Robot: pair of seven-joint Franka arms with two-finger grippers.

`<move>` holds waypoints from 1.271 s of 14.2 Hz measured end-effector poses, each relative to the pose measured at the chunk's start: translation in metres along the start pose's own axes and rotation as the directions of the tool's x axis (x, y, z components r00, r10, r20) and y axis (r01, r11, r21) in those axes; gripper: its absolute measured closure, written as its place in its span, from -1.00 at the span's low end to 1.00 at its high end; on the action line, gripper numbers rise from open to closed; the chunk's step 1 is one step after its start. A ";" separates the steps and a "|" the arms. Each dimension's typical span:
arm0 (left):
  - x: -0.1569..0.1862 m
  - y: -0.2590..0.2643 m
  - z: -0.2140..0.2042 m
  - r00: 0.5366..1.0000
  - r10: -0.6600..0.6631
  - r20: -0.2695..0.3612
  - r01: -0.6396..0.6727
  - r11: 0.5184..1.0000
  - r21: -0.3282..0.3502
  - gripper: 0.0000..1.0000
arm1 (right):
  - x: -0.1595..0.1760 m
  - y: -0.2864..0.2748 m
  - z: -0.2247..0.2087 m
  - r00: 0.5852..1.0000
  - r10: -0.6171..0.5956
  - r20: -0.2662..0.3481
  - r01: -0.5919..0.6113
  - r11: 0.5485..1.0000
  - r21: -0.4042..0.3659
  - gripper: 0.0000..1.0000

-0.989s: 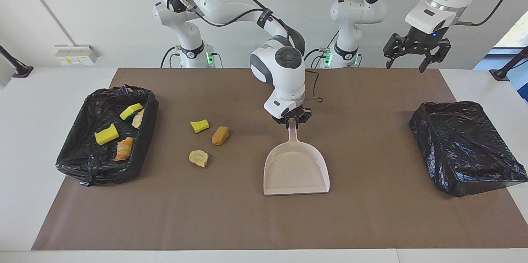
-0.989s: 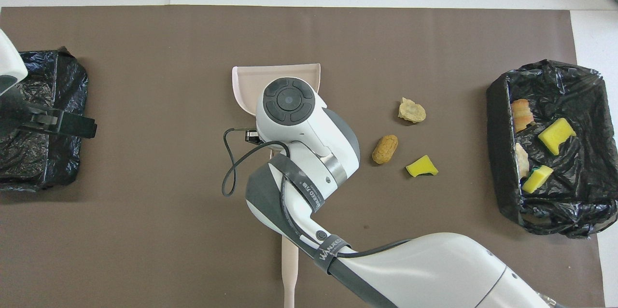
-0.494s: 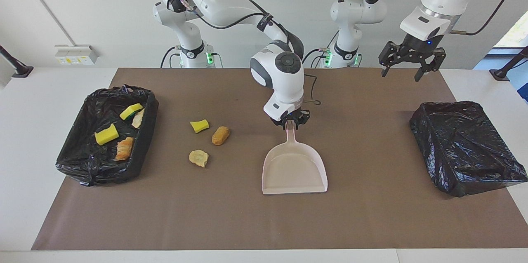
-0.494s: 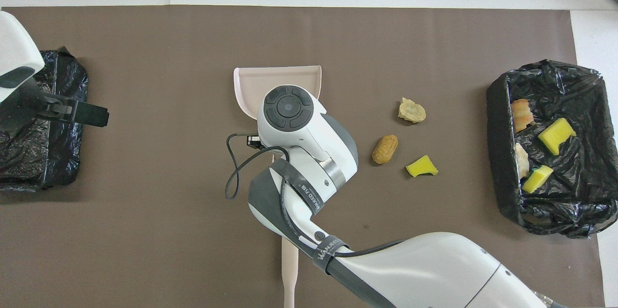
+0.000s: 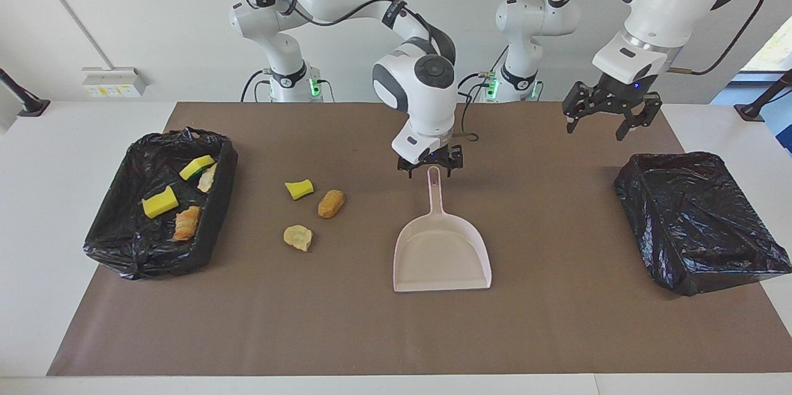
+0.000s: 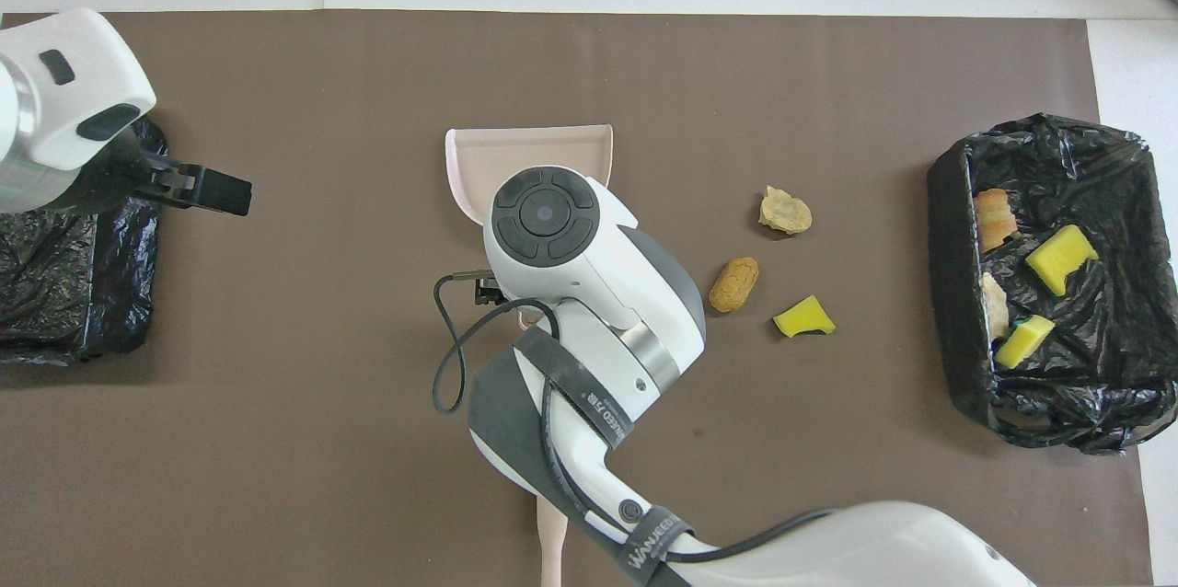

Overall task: Sweep and dump trash in bin
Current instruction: 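Release the dustpan with the right gripper while the left gripper reaches it, then grasp the dustpan with the left gripper and slide it toward the scraps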

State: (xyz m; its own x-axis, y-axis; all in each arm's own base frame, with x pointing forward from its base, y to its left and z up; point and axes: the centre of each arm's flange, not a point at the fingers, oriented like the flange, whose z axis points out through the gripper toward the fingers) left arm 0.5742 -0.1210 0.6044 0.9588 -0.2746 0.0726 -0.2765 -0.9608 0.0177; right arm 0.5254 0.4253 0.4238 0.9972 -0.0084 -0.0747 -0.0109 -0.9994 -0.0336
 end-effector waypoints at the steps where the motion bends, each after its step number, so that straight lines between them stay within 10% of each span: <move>1: 0.008 0.011 0.013 1.000 0.009 0.004 -0.009 1.000 -0.004 -1.00 | -0.017 0.003 -0.012 1.000 -0.002 0.018 0.002 1.000 -0.006 -1.00; 9: 0.056 0.150 0.133 0.973 -0.230 0.006 0.230 0.972 -0.038 -1.00 | -0.203 0.020 -0.003 0.978 -0.038 0.207 0.038 0.999 0.003 -1.00; 18: 0.016 0.257 0.242 0.981 -0.182 0.070 0.181 0.983 0.011 -1.00 | -0.267 0.009 0.065 0.983 -0.051 0.174 0.046 0.998 0.032 -1.00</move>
State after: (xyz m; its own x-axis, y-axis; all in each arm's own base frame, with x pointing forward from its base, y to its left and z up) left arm 0.5341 -0.3811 0.3685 0.9953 -0.0973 -0.0021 -0.0972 -0.9951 0.0197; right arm 0.2542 0.4203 0.3783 0.9682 0.0484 -0.2453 0.0323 -0.9971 -0.0691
